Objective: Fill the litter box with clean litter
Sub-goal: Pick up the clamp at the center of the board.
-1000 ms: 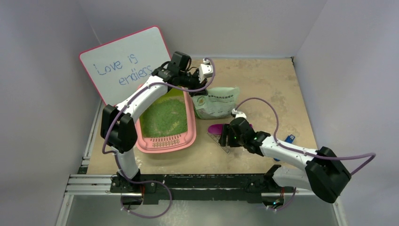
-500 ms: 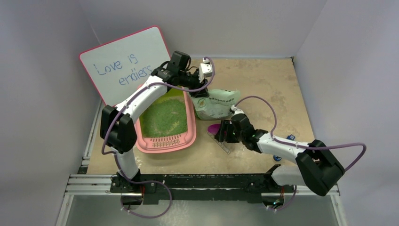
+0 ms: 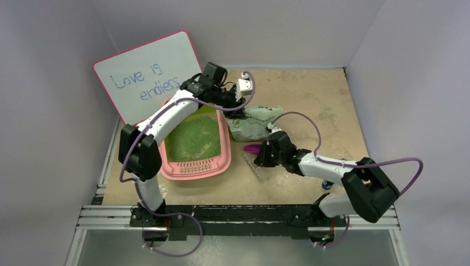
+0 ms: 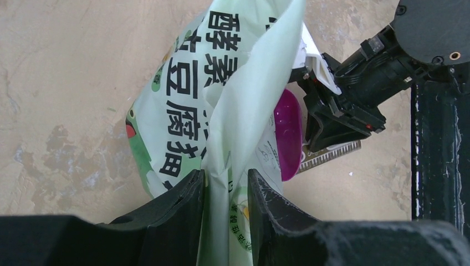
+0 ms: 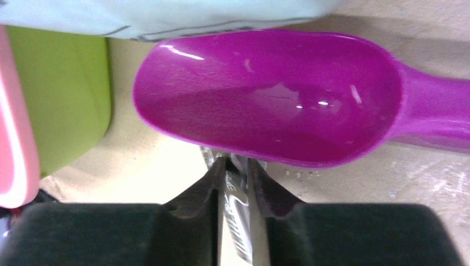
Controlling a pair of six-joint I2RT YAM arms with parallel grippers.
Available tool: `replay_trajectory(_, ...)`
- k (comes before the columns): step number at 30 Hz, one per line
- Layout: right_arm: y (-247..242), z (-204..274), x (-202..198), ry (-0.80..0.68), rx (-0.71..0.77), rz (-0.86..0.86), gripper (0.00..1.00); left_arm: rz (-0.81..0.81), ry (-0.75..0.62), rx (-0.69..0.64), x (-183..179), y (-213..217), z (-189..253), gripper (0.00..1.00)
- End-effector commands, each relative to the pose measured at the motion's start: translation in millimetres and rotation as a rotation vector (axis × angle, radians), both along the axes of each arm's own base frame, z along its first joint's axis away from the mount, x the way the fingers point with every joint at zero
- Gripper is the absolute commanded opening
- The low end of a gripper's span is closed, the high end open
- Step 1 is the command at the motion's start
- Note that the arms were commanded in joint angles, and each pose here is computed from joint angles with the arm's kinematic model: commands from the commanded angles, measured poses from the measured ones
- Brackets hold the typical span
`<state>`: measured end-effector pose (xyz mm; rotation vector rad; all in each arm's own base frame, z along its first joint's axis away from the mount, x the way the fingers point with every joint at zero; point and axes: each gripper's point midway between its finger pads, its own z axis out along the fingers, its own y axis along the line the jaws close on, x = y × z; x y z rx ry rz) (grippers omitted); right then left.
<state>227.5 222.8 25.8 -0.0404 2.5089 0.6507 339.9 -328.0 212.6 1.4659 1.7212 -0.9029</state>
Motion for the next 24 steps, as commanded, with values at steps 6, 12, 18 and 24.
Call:
replay_trajectory(6,19.2,31.7,14.1,-0.133,0.04,0.144,0.0,0.0,-0.076,-0.062,-8.0,-3.0,37.5,0.33)
replay_trajectory(12,20.8,52.3,9.2,-0.174,0.072,0.178,0.0,0.024,-0.089,-0.055,-4.0,-1.2,39.3,0.34)
replay_trajectory(18,29.4,102.9,-7.7,-0.272,0.201,0.269,0.0,0.03,-0.073,-0.042,-4.3,-0.8,33.2,0.34)
replay_trajectory(24,3.3,127.3,-5.9,-0.318,0.113,0.194,0.0,0.031,-0.047,-0.039,-4.0,-3.3,23.1,0.21)
